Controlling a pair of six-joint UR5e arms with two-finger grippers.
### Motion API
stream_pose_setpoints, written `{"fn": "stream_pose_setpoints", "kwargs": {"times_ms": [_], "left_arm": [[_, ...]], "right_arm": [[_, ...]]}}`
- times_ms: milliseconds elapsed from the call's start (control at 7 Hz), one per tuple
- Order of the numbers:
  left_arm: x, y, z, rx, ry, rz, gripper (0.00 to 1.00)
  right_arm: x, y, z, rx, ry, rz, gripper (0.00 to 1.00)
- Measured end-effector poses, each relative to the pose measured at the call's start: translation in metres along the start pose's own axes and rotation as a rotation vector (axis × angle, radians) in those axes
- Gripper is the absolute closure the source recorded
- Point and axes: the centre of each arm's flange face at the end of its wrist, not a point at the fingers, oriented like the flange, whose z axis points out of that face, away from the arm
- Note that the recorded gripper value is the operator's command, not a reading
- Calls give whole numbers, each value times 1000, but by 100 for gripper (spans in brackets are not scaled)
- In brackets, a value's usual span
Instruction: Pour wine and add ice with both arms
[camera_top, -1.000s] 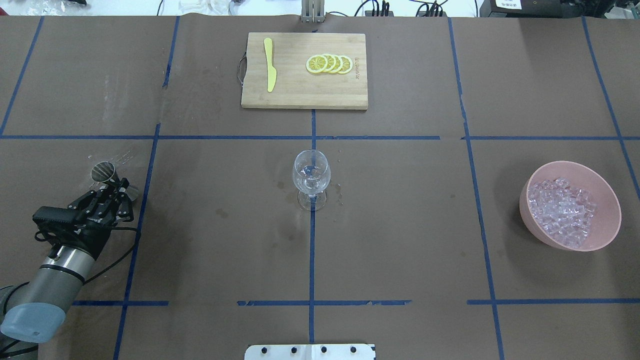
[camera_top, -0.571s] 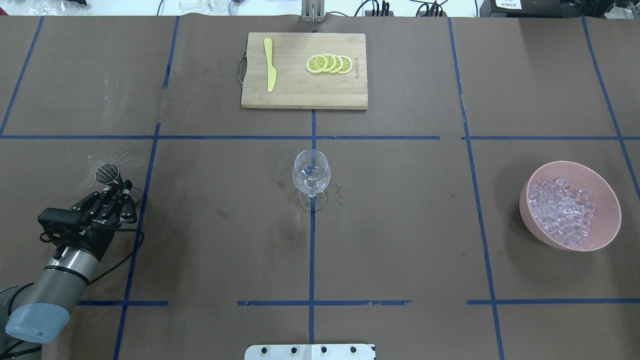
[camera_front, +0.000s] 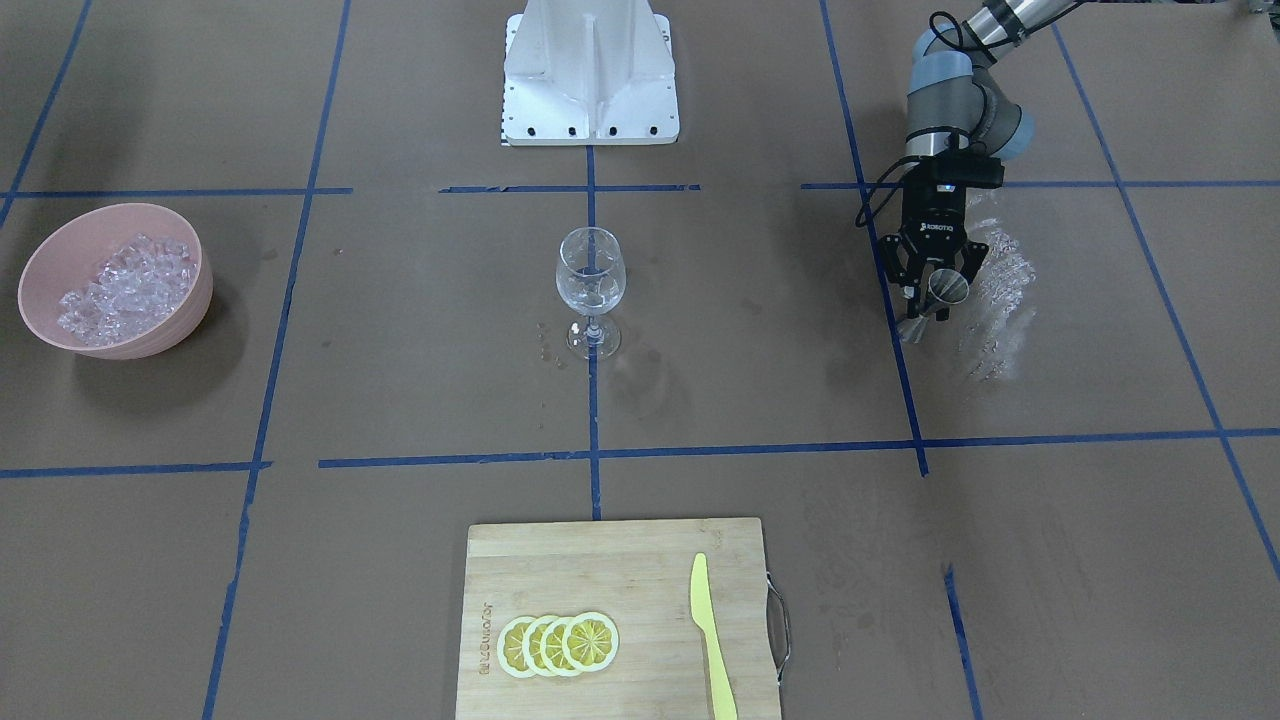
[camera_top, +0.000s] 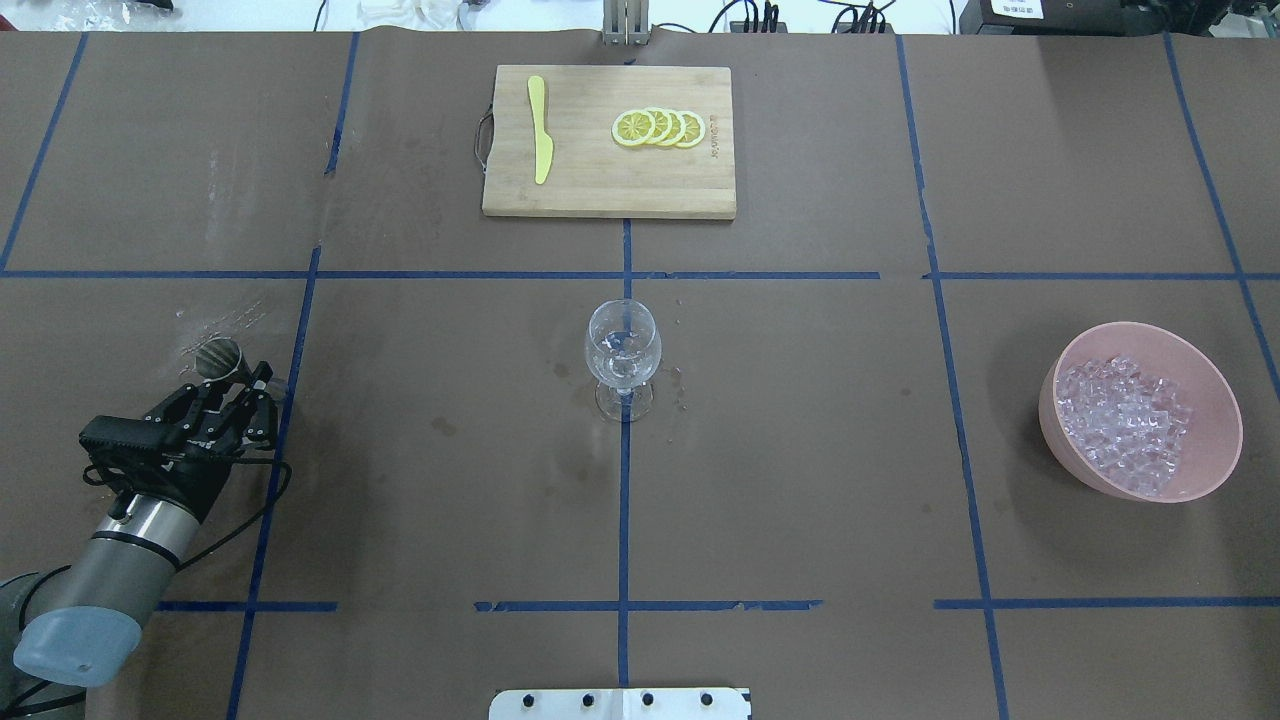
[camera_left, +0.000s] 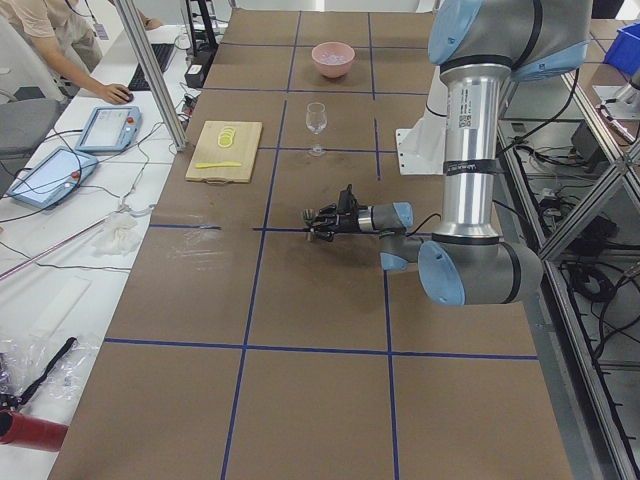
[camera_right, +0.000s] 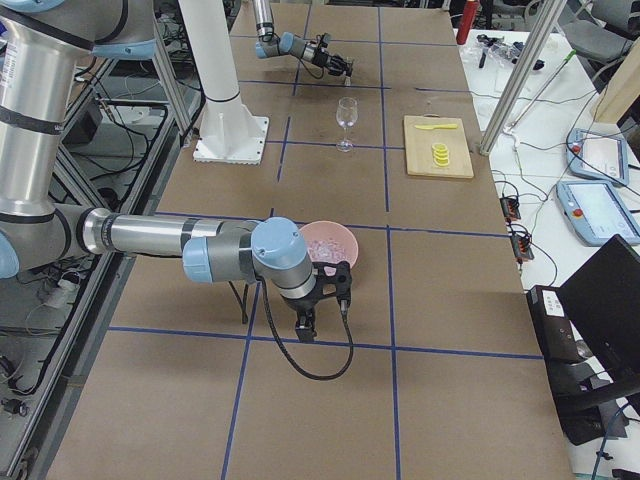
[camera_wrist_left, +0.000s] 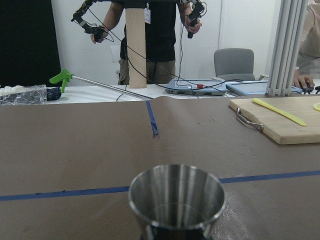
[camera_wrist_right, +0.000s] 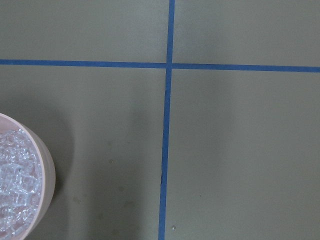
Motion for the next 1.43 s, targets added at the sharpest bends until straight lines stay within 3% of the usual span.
{"fn": "stream_pose_setpoints", "kwargs": {"times_ms": [143, 571, 1143, 1429], "left_arm": [[0, 0, 0, 0, 1, -1, 1], [3, -9, -2, 25, 2, -25, 1], [13, -56, -10, 105, -4, -32, 1], [7, -91, 6, 89, 14, 33, 1]], "right_arm": [[0, 0, 0, 0, 0, 0, 0], [-1, -1, -1, 2, 0, -2, 0], [-1, -1, -1, 3, 0, -1, 0], [-1, -2, -1, 3, 0, -2, 0]]}}
